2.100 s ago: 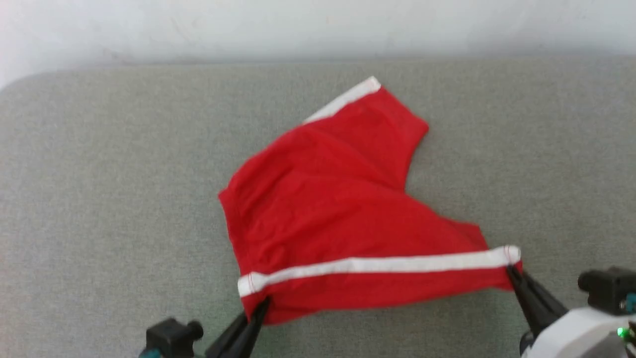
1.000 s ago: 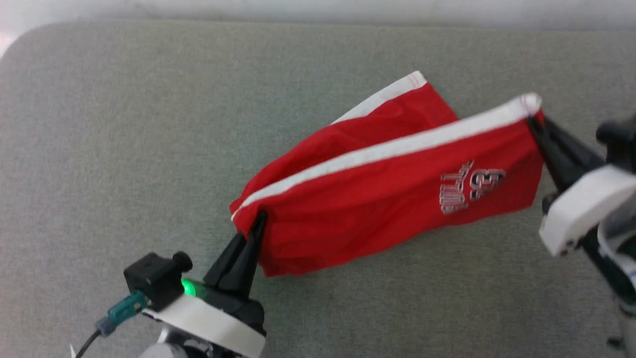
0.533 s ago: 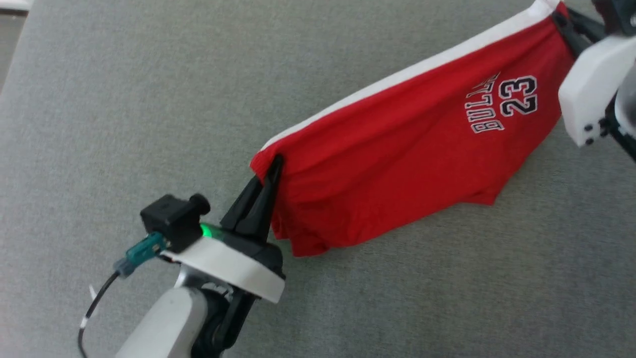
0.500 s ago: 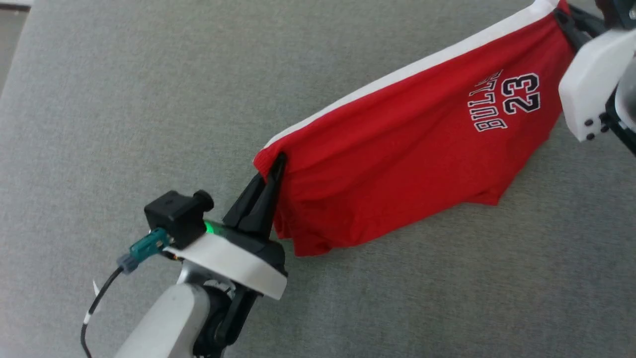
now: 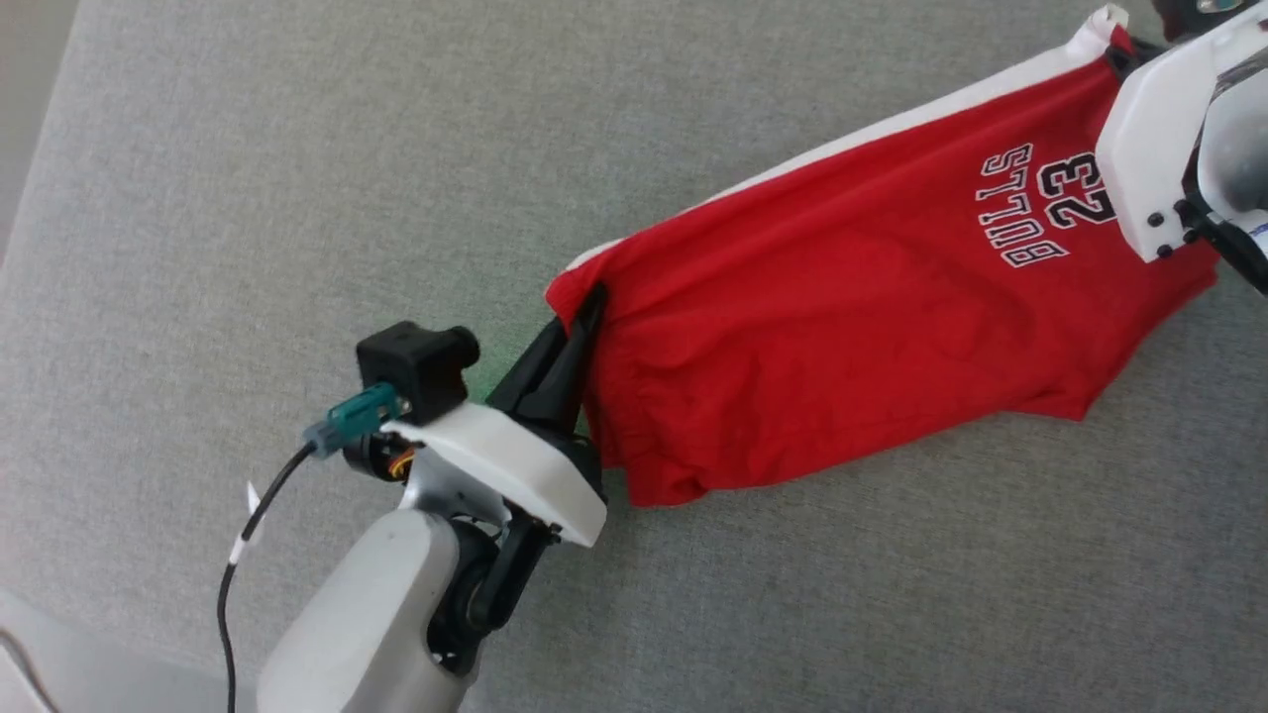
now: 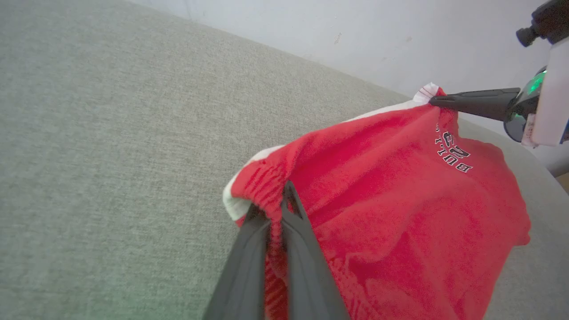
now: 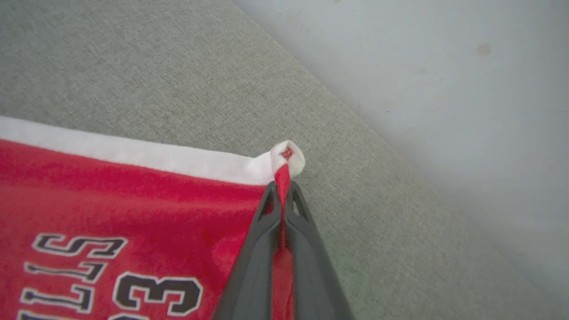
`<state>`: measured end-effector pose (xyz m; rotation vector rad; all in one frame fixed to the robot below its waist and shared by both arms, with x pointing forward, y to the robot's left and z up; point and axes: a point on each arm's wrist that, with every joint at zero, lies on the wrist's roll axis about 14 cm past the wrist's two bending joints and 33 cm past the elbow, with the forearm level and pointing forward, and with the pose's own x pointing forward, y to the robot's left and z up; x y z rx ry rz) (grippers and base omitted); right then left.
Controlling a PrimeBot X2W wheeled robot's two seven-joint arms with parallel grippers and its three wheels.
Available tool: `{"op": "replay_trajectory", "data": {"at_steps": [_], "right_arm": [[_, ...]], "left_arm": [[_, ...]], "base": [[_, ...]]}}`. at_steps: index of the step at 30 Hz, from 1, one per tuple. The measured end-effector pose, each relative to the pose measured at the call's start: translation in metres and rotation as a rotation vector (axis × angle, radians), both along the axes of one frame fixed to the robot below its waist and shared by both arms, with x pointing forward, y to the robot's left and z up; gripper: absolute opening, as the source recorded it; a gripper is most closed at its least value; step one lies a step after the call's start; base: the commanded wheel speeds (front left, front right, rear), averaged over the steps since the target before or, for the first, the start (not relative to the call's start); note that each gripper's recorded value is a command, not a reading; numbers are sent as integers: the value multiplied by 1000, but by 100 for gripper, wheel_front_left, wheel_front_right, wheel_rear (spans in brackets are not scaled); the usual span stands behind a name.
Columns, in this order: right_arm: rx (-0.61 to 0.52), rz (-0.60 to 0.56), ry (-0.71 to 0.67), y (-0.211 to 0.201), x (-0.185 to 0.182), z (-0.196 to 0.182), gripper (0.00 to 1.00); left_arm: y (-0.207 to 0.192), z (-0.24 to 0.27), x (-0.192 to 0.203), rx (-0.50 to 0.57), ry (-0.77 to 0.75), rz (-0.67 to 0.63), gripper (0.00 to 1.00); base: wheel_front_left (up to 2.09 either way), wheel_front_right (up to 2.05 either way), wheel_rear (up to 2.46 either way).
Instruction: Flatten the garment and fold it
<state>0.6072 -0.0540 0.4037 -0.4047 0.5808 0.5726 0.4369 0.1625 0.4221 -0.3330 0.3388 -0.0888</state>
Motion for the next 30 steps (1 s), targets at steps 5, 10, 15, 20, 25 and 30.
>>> {"op": "replay_trajectory", "data": {"at_steps": [5, 10, 15, 20, 25, 30], "right_arm": [[-6, 7, 53, 3, -4, -23, 10], [-2, 5, 56, 2, -1, -26, 67], [14, 2, 41, 0, 0, -21, 100], [52, -5, 16, 0, -2, -7, 100], [132, -38, -47, -5, -4, 20, 100], [281, -92, -219, -14, -8, 71, 100]], "left_arm": [[-1, -13, 3, -8, 52, 5, 0], [-5, -18, 6, -11, 73, -11, 46], [-6, -17, 8, -19, 72, -14, 100], [-6, -7, 8, -20, 45, -15, 100], [0, 15, 6, -14, -20, 12, 100], [19, 46, -5, 29, -138, 94, 100]], "base": [[0, 0, 0], [0, 0, 0], [0, 0, 0], [0, 0, 0], [0, 0, 0], [0, 0, 0]]}}
